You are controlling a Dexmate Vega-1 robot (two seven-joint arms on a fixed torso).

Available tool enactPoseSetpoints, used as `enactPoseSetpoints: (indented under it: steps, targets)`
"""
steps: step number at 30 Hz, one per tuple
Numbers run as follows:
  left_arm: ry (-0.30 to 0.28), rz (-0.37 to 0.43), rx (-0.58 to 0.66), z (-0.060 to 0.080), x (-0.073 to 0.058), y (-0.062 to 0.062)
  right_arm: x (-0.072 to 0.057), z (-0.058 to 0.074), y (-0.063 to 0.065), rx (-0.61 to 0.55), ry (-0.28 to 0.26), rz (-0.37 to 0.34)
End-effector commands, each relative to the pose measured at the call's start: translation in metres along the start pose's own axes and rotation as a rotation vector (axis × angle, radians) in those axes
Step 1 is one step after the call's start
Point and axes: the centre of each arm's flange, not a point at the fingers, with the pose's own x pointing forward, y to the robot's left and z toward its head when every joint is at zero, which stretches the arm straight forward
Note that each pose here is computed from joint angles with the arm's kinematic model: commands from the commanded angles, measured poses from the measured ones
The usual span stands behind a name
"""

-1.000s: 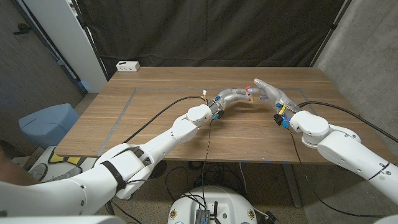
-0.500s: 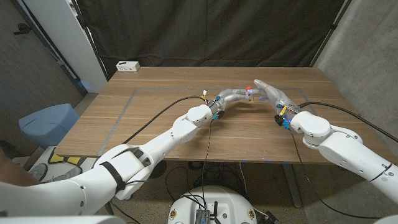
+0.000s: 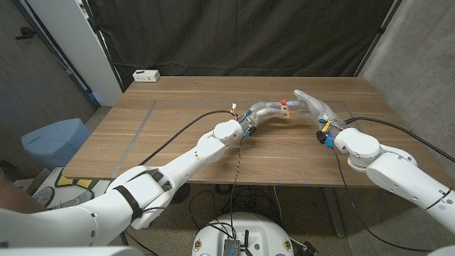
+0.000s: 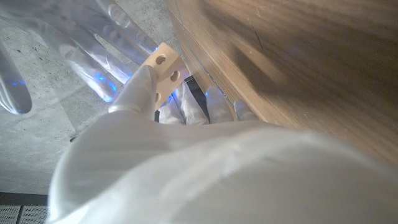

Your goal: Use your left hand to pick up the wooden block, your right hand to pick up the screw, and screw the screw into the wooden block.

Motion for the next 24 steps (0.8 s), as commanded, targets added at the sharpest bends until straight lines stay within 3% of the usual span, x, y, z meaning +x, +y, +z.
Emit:
enactPoseSetpoints:
  steps: [1, 24]
  targets:
    - [0.003, 0.002, 0.003, -0.0004, -0.0015, 0.0009, 0.002, 0.0006, -0.0062, -0.02, -0.005, -0.003]
    - [-0.001, 0.001, 0.008, 0.0016, -0.0057, -0.0011, 0.0088, 0.0029, -0.0097, -0.037, -0.005, 0.026]
